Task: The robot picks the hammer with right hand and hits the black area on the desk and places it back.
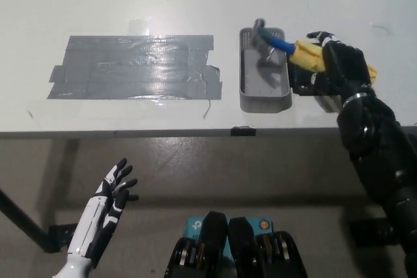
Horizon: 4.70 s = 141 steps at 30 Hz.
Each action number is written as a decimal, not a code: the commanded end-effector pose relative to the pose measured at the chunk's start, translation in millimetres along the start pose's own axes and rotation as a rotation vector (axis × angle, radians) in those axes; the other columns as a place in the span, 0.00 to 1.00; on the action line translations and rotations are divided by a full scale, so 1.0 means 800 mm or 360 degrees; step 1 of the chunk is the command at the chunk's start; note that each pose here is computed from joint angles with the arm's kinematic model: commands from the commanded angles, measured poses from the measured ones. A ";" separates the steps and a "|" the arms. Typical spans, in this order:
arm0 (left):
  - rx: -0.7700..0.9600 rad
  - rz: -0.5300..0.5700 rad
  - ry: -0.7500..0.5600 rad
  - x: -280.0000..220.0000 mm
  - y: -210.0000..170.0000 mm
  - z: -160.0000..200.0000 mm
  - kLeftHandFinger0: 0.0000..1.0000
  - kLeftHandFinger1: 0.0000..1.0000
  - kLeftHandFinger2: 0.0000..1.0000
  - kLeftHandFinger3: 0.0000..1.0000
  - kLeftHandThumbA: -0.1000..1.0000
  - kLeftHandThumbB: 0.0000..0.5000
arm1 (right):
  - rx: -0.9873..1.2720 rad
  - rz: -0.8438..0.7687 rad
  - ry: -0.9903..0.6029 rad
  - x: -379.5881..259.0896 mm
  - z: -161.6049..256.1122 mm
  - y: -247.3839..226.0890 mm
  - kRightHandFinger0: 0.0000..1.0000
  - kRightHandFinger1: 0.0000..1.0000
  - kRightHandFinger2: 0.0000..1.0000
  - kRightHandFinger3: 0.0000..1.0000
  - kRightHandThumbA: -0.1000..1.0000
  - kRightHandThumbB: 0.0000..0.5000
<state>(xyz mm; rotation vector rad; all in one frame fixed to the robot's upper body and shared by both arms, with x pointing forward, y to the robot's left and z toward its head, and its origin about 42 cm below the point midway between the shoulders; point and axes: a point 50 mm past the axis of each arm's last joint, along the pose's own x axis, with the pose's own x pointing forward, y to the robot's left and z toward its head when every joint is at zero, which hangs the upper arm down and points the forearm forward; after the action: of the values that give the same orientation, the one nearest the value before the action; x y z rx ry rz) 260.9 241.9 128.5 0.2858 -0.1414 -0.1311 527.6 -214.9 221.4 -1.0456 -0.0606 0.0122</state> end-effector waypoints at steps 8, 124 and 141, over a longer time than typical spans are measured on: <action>0.0026 -0.0006 -0.0141 0.011 0.015 0.020 0.75 0.85 0.98 1.00 0.95 0.08 | 0.0593 0.0490 -0.0128 0.052 0.069 -0.223 0.08 0.57 0.85 0.85 0.00 0.38; 0.0069 -0.0005 -0.0184 0.013 0.018 0.024 1.00 1.00 1.00 1.00 1.00 0.18 | -0.0201 0.1070 0.0143 0.043 -0.020 -0.179 0.09 0.64 0.96 0.73 0.00 0.24; 0.0063 -0.0001 -0.0183 0.010 0.018 0.025 1.00 1.00 1.00 1.00 1.00 0.15 | 0.0065 0.0632 0.0117 0.058 0.017 -0.227 1.00 1.00 1.00 1.00 0.59 0.72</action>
<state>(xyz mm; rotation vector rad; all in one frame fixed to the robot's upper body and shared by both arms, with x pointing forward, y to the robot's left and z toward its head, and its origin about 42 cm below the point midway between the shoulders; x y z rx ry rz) 269.9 249.2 142.4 0.3244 -0.2023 -0.1456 563.4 -294.2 336.0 -1.0140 0.3272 0.4587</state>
